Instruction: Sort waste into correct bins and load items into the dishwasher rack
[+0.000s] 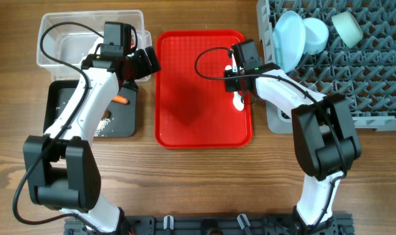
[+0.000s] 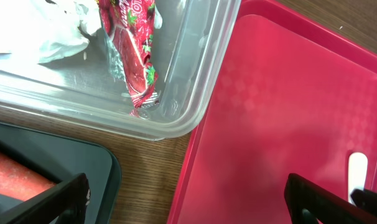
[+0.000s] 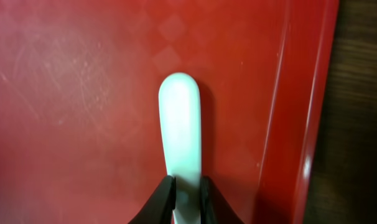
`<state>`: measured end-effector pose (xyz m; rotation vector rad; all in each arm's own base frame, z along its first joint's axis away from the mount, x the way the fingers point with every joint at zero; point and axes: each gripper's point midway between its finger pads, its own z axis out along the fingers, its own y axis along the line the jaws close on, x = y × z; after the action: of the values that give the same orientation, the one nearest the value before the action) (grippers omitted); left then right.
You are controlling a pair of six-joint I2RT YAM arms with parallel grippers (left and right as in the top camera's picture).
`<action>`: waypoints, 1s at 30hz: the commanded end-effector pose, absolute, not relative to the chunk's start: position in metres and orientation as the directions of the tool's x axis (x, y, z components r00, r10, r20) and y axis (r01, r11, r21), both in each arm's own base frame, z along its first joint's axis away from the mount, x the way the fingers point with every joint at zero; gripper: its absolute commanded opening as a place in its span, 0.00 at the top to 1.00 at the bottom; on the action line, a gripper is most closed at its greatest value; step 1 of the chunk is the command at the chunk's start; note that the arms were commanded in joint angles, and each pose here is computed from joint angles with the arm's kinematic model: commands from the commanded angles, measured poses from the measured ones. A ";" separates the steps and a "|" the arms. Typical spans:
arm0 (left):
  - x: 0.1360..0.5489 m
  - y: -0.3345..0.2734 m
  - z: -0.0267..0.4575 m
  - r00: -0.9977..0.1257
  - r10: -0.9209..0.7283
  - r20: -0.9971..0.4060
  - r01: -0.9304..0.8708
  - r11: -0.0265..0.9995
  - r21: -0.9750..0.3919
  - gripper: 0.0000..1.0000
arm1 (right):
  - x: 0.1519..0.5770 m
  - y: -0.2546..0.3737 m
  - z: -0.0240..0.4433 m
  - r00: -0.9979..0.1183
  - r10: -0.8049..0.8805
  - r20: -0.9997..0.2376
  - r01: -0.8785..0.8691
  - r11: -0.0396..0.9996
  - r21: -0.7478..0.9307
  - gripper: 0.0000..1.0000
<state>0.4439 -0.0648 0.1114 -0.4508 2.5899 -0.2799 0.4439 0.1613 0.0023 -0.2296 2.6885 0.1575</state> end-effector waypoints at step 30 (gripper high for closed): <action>0.445 -0.048 0.118 -0.808 -0.375 -0.454 -0.283 0.924 -0.258 0.00 | 0.404 0.280 0.050 -0.412 -0.718 -0.561 -0.832 0.547 -0.090 0.07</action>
<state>0.4447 -0.0632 0.1119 -0.4493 2.5851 -0.2707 0.4036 0.2711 0.0376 -1.1097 2.3613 0.3520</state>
